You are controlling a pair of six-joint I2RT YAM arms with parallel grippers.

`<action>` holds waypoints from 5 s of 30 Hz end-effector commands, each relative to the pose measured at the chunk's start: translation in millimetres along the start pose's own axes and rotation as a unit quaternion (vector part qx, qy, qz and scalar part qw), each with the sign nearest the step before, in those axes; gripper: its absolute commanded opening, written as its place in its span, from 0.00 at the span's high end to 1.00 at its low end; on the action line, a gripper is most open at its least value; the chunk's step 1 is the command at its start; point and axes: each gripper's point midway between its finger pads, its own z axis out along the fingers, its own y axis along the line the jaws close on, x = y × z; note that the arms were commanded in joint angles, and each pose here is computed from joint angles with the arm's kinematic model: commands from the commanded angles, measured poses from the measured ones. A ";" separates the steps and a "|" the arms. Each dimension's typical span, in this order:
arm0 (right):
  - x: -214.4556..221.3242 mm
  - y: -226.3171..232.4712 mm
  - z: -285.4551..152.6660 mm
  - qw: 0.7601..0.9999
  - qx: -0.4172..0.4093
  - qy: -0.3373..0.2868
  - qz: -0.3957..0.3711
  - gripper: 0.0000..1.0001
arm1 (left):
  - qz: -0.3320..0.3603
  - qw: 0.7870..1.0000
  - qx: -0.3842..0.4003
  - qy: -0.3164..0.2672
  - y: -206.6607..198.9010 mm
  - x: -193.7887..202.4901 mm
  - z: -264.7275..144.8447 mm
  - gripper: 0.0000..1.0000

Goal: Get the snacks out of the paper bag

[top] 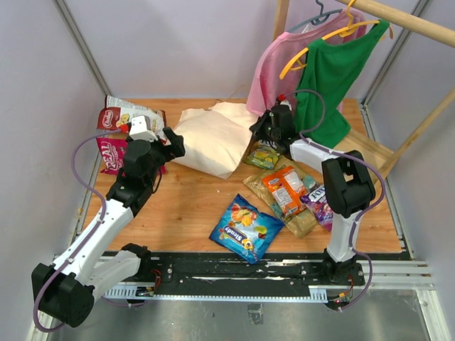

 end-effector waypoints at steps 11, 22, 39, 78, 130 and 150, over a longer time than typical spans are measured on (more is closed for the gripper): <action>2.2 125.2 -80.2 0.956 -0.201 -0.078 -0.200 0.99 | -0.004 0.998 -0.041 -0.043 15.3 -24.3 -4.5 0.00; -11.8 161.0 -108.8 0.862 -0.327 -0.205 -0.328 0.99 | 0.002 1.000 -0.021 0.004 24.5 11.6 21.3 0.00; -90.2 126.2 -120.2 0.799 -0.406 -0.323 -0.304 0.99 | -0.032 0.999 -0.018 -0.015 37.4 17.8 21.9 0.00; -20.2 47.8 -71.3 0.959 -0.103 -0.127 -0.232 0.08 | 0.024 0.999 0.034 0.011 13.8 16.3 102.2 0.00; -16.0 63.5 16.2 0.961 -0.274 -0.001 -0.038 0.99 | -0.115 0.962 0.151 0.195 -16.1 11.0 140.0 0.00; -57.9 106.3 -60.1 0.855 -0.485 -0.131 -0.126 0.99 | -0.168 0.972 0.057 0.156 28.1 48.9 81.7 0.00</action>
